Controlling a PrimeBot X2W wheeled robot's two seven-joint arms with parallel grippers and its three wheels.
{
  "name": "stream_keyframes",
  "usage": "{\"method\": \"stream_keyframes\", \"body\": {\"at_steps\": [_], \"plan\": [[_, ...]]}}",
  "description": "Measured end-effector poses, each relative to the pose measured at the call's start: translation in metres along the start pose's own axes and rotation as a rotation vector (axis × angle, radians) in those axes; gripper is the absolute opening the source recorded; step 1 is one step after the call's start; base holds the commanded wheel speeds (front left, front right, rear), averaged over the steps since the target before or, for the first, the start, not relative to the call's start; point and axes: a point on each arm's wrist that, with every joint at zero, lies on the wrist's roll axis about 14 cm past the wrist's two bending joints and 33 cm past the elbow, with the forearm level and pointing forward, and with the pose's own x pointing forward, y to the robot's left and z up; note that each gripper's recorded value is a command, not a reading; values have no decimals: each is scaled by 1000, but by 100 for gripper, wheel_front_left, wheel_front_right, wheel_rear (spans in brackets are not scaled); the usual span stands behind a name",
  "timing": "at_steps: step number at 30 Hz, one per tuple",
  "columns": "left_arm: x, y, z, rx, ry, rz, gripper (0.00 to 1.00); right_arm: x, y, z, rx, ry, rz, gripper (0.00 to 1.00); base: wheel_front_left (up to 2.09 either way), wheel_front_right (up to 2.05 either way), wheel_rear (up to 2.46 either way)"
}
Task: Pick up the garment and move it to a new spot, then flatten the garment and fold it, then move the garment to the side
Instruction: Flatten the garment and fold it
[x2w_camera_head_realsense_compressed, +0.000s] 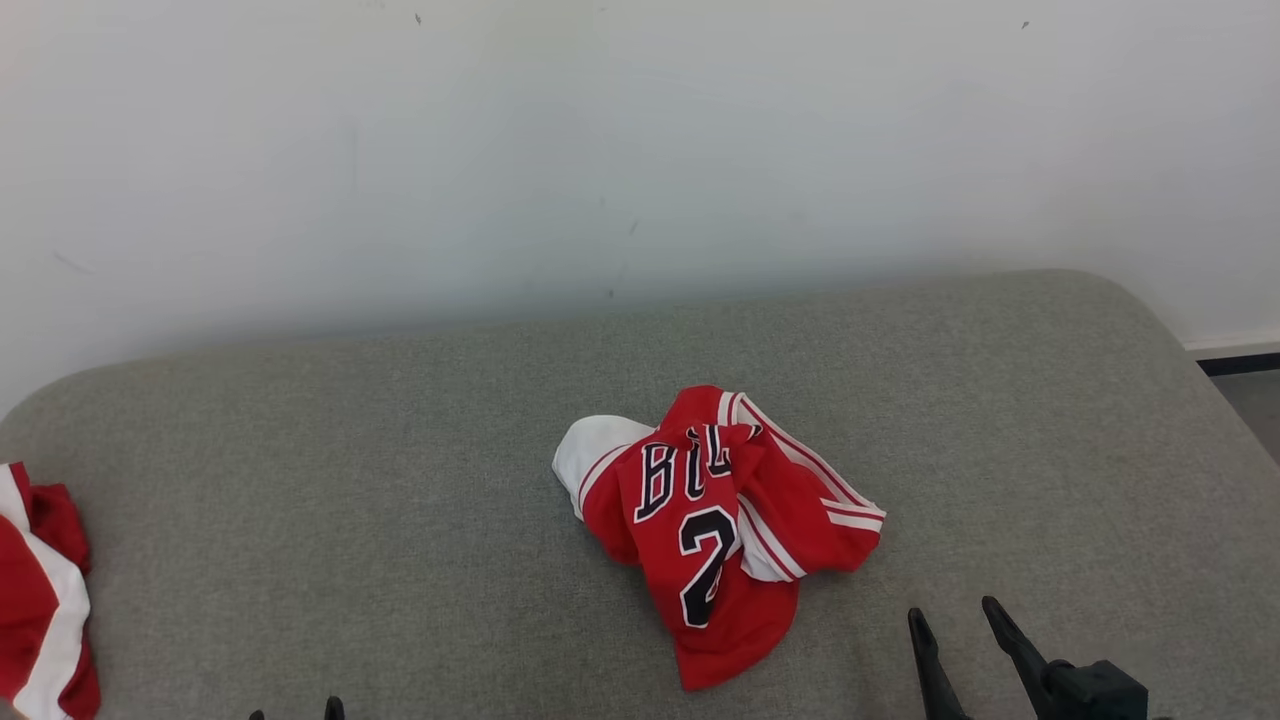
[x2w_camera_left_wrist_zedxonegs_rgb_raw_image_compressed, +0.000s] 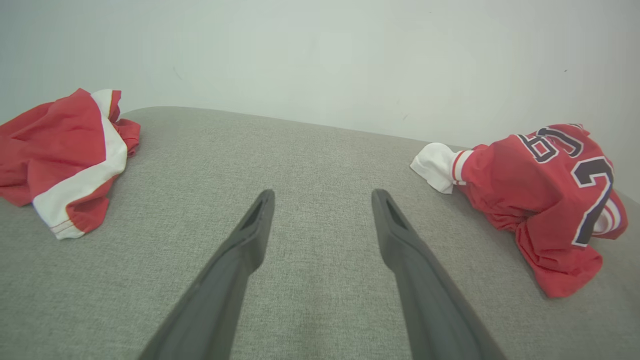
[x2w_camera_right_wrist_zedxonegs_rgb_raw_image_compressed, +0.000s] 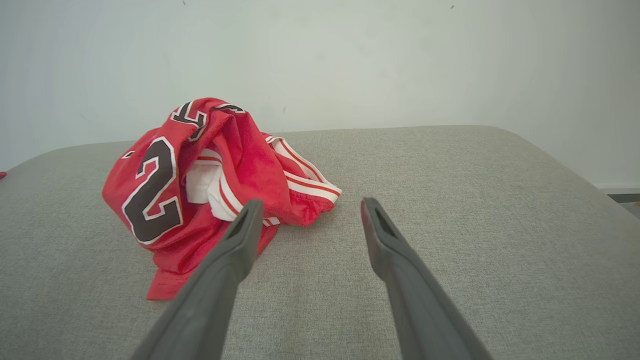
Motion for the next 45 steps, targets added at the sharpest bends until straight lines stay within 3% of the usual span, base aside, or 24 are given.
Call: {"method": "stream_keyframes", "body": {"at_steps": [7, 18, 29, 35, 44, 45], "plan": [[1, -1, -1, -1, 3, -3, 100, 21, -8, 21, 19, -9, -7, 100, 0, 0, 0], [10, -10, -3, 6, 12, -37, 100, 81, -47, 21, -4, 352, -39, 100, 0, 0, 0], [24, -9, -1, 11, 9, -41, 100, 108, -42, -35, -37, 638, 13, 100, 0, 0, 0], [28, 2, -8, 17, 33, -17, 100, 127, -32, -56, -9, 690, 42, 100, 0, 0, 0], [27, 14, -14, 19, 54, 19, 100, 125, -8, -94, 51, 821, 104, 100, 0, 0, 0], [27, 14, -13, 20, 52, 19, 100, 124, -8, -94, 53, 823, 106, 66, 0, 0, 0]]}}
